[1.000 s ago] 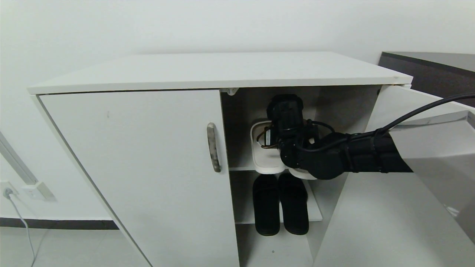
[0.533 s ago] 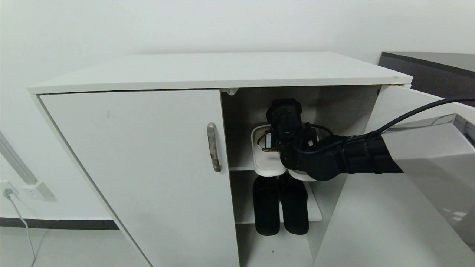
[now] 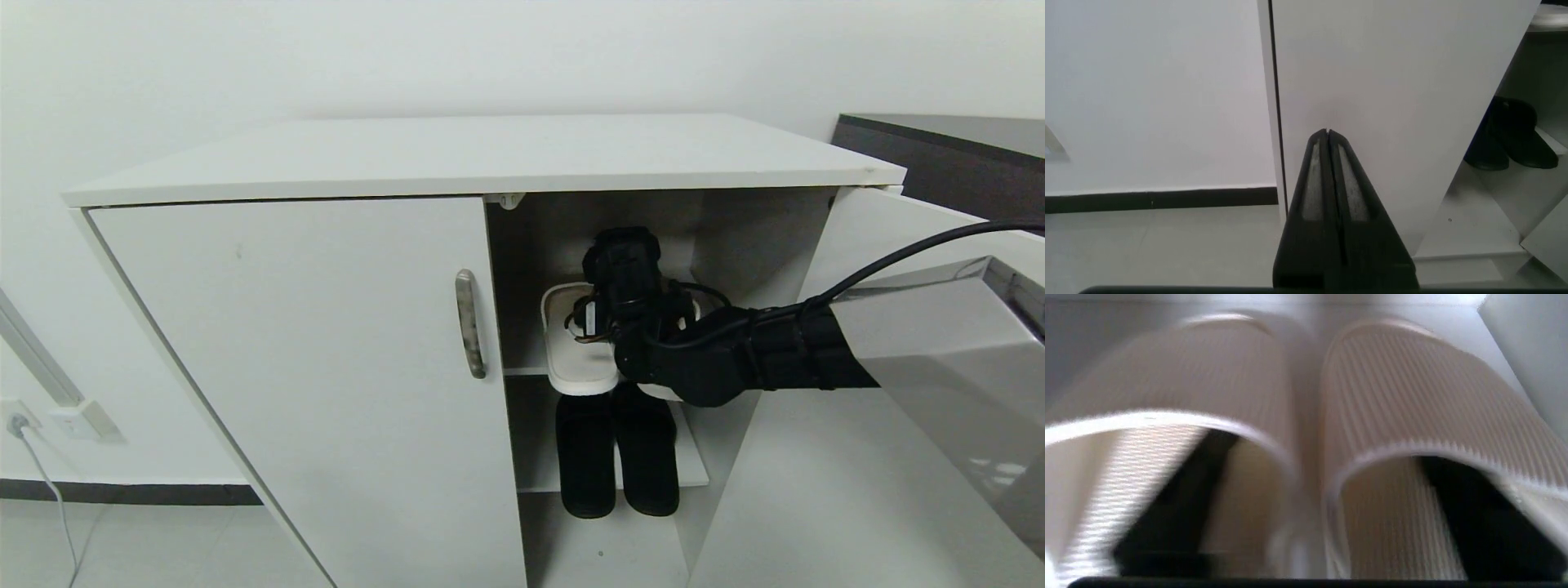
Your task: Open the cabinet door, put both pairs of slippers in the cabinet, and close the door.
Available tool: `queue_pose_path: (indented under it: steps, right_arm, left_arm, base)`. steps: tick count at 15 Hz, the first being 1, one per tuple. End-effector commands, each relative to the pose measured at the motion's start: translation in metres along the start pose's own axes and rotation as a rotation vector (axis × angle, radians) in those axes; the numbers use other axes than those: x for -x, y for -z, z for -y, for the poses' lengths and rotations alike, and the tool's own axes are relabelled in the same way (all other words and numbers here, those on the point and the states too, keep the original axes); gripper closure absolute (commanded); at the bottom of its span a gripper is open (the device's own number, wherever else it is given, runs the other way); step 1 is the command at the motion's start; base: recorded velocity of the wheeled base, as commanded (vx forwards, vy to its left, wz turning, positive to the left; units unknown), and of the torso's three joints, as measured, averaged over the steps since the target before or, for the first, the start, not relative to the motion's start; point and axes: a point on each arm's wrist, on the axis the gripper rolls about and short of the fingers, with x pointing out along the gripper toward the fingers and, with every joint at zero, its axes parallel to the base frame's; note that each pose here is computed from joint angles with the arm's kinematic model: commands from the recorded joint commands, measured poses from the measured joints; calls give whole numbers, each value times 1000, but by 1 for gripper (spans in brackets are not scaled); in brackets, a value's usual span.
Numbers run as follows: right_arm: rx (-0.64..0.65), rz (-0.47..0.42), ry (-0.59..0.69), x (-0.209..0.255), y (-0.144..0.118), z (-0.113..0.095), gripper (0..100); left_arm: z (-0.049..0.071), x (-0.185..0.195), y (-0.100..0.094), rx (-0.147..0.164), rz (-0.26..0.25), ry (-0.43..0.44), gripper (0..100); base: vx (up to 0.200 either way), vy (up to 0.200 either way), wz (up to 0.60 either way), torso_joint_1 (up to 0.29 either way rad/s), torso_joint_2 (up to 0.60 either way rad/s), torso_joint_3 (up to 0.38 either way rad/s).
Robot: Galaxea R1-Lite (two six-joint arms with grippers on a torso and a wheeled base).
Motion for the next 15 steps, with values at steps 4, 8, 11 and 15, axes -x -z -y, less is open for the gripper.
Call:
queue_pose_path:
  steps: [4, 8, 11, 15]
  right_arm:
    - [-6, 3, -17, 18, -8, 3, 0]
    - [-8, 2, -33, 33, -8, 6, 0]
    - [-11, 11, -52, 48, -6, 9, 0]
    - [-9, 17, -75, 70, -1, 19, 0]
  left_arm:
    - [0, 0, 0, 0, -1, -1, 100]
    - [0, 0, 0, 0, -1, -1, 100]
    - [0, 0, 0, 2, -1, -1, 100]
    - [0, 0, 0, 2, -1, 1, 100]
  base:
    - [0, 0, 0, 0, 0, 0]
    - [0, 0, 0, 0, 0, 0]
    - [0, 0, 0, 0, 0, 0]
    - [0, 0, 0, 0, 0, 0]
